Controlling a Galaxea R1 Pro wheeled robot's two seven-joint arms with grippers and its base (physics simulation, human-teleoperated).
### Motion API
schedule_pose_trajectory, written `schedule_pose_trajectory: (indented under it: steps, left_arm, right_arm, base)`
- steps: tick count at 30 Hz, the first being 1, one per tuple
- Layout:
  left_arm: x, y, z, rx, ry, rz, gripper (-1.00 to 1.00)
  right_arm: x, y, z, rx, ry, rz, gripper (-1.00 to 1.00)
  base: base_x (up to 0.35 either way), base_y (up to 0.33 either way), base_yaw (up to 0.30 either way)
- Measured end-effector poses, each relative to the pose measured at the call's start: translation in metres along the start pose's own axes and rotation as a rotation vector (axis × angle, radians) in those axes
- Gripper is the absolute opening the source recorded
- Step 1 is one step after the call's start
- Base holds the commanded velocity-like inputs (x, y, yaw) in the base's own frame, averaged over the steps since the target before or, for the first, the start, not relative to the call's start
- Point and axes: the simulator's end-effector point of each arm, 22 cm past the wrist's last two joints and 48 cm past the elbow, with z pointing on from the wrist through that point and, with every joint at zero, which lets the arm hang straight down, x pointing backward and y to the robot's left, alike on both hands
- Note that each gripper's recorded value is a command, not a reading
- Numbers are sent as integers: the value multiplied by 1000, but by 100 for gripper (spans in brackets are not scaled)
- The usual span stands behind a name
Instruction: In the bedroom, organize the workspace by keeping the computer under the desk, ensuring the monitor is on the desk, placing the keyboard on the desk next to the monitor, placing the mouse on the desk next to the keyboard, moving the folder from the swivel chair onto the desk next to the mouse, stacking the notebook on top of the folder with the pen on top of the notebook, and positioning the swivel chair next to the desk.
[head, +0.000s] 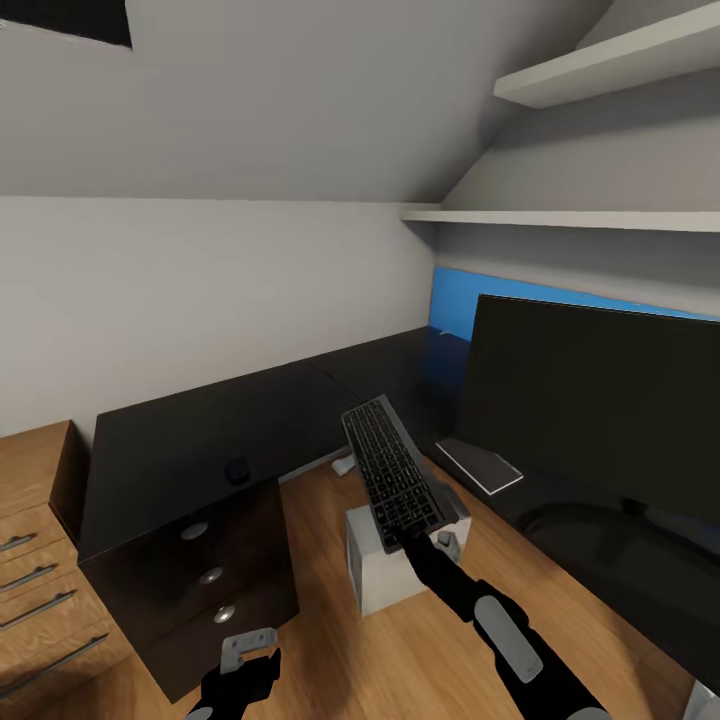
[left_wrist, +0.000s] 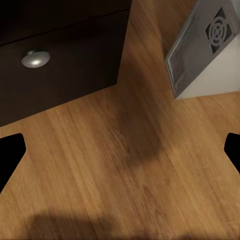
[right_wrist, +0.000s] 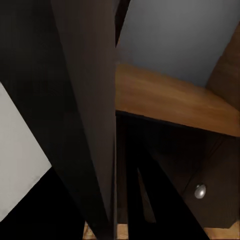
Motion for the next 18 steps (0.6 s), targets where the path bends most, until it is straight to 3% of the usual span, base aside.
schedule_pose_trajectory:
  steps: [4,8,12,18]
  left_arm:
    - [-5,0,-5,-1,1,-1,100]
    - [-10,-1,-10,-1,1,-1,100]
    - [-15,-2,-15,-1,1,-2,100]
    - [-22,-3,-22,-2,1,-1,100]
  right_arm:
    - [21,28,7,-34,70,-81,-100]
    - [27,37,8,-29,99,-115,-100]
    - [25,47,7,-23,121,-100,-100]
    - [-19,57,0,-28,20,-45,-100]
  base:
    - [0,0,0]
    - [0,0,0]
    - [0,0,0]
    - [0,0,0]
